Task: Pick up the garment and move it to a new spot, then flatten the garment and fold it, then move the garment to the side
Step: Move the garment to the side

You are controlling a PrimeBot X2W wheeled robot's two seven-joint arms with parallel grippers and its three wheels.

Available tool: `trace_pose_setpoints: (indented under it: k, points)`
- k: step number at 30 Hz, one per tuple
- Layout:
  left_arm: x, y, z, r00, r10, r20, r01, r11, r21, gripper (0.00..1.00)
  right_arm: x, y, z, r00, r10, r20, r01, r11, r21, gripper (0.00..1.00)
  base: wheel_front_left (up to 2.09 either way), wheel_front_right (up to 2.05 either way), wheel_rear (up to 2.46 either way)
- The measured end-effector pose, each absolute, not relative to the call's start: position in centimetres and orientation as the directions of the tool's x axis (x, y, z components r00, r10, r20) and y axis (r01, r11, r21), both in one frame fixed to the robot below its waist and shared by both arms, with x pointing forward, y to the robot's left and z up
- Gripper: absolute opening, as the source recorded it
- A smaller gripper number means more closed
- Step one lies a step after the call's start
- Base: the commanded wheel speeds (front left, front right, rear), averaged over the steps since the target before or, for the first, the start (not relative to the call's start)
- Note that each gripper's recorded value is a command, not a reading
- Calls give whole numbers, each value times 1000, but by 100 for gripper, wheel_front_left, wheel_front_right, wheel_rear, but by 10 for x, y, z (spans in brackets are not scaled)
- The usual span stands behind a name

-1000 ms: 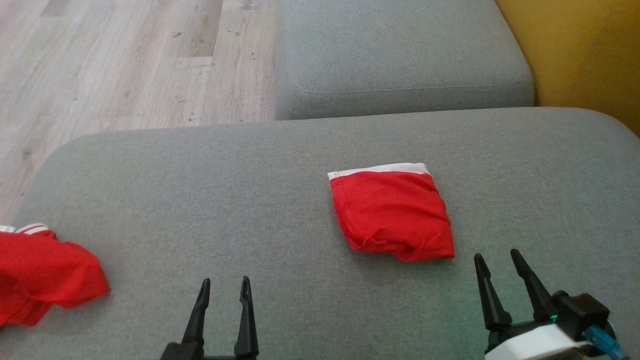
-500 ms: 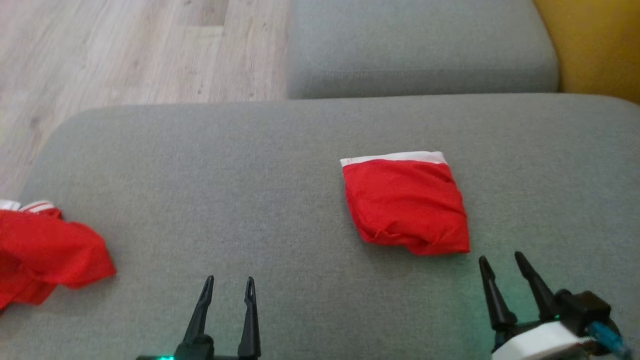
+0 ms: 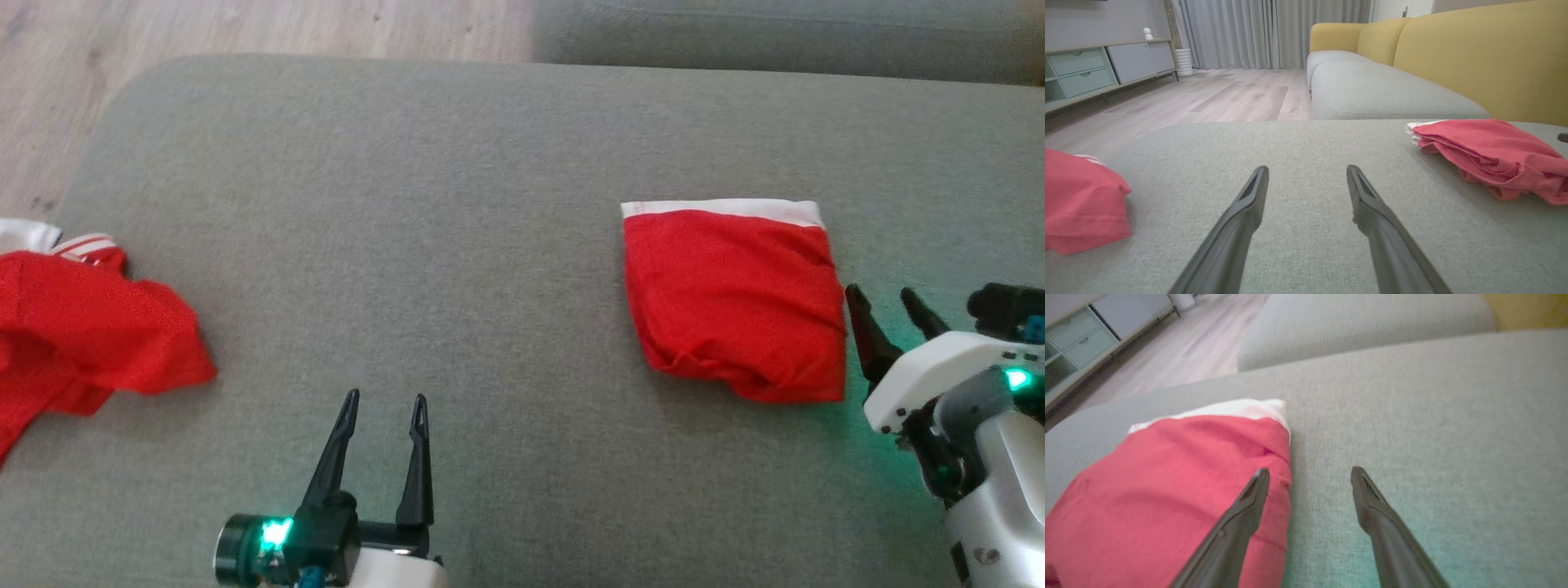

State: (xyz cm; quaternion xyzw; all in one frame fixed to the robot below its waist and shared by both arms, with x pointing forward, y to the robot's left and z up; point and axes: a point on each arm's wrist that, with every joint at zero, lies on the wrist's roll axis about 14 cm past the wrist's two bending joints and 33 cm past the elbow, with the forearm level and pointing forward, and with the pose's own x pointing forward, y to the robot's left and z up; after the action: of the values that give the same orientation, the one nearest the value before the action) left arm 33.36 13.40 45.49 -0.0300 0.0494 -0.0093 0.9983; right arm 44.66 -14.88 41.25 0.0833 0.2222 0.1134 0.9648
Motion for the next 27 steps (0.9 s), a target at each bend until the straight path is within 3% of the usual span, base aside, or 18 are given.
trace_pose_setpoints:
  k: [4, 6, 7, 8, 16, 22, 27]
  points:
    - [332, 137, 447, 992, -9, -126, 1, 998, -61, 100, 439, -129, 378, 764, 318, -561, -195, 943, 269, 100, 0, 0, 0]
    - [332, 136, 447, 992, -10, -126, 1, 998, -70, 100, 433, -119, 371, 734, 345, -585, -218, 935, 278, 8, 0, 0, 0]
    - [332, 136, 447, 992, -8, -126, -2, 997, -74, 100, 432, -116, 372, 731, 353, -584, -223, 932, 285, 8, 0, 0, 0]
    - [333, 136, 447, 992, -6, -128, -4, 997, -75, 100, 432, -115, 372, 730, 357, -583, -223, 930, 291, 0, 0, 0, 0]
    - [345, 119, 440, 987, -63, -147, 50, 995, -88, 100, 445, -170, 384, 792, 255, -555, -174, 965, 196, 0, 0, 0, 0]
    - [380, 92, 444, 981, -159, -113, 149, 984, -94, 100, 473, -246, 413, 861, 88, -500, -50, 995, 89, 0, 0, 0, 0]
    - [402, 68, 435, 963, -242, -115, 232, 968, -96, 100, 481, -303, 421, 875, -54, -481, 77, 997, 29, 0, 0, 0, 0]
